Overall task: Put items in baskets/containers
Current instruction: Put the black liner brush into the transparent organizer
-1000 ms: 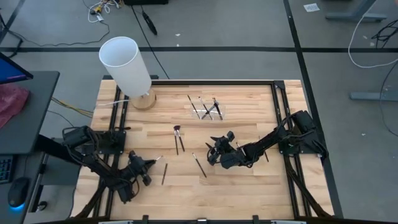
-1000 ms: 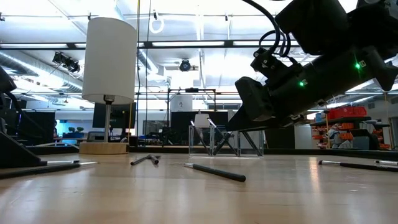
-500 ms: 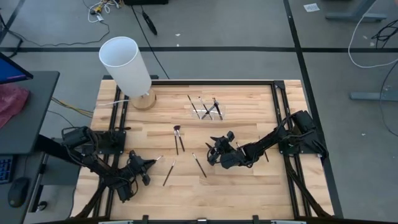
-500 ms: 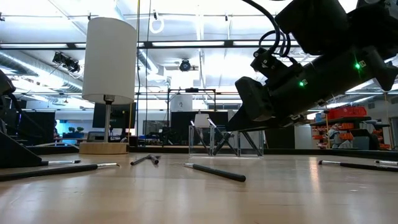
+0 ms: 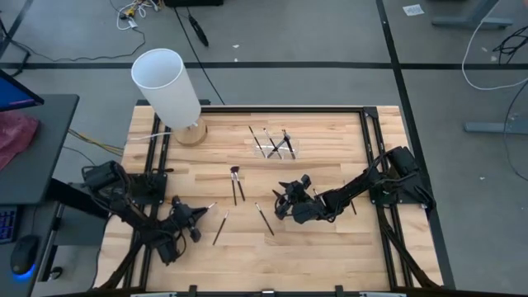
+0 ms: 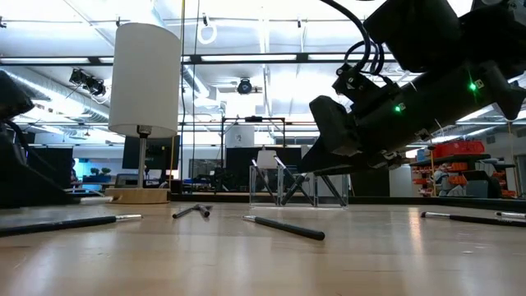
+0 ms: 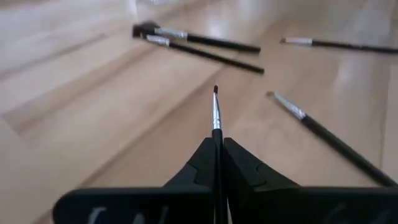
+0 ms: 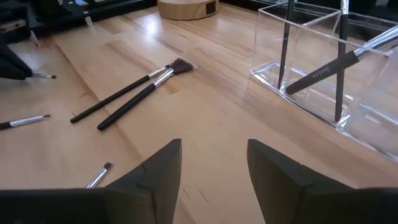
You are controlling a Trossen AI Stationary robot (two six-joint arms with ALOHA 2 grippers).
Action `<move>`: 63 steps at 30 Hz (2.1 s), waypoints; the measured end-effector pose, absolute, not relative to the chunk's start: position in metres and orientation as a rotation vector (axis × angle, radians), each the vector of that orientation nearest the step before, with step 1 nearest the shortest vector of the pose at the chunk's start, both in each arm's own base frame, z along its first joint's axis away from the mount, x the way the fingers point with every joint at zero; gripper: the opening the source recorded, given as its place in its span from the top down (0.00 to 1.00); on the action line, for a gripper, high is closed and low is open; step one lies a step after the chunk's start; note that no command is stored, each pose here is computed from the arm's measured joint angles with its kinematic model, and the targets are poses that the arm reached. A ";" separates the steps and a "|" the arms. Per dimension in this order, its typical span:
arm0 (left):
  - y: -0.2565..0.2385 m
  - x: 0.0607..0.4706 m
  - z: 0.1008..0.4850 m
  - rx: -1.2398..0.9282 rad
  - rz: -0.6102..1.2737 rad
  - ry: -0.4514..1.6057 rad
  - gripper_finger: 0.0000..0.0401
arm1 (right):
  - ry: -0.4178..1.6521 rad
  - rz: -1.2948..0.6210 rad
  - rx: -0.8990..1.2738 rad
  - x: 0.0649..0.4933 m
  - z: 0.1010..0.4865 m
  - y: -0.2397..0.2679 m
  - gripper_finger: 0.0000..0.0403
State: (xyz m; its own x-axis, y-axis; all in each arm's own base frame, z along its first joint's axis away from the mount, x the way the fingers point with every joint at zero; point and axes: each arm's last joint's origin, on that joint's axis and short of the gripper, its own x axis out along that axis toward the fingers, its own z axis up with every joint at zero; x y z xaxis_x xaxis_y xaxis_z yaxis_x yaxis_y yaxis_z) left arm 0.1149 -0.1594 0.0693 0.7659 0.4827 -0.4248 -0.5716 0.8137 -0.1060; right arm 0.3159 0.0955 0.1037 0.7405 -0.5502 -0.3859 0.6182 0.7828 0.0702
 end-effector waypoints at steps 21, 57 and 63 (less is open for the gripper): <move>-0.159 0.127 0.110 -0.188 0.529 0.041 0.97 | 0.153 -0.176 0.244 0.341 0.136 0.103 0.54; -0.153 0.135 0.127 -0.195 0.574 -0.008 0.97 | -0.026 0.078 0.414 0.487 0.143 0.060 0.66; -0.153 0.135 0.127 -0.196 0.574 -0.013 0.96 | -0.027 0.071 0.401 0.487 0.143 0.059 0.88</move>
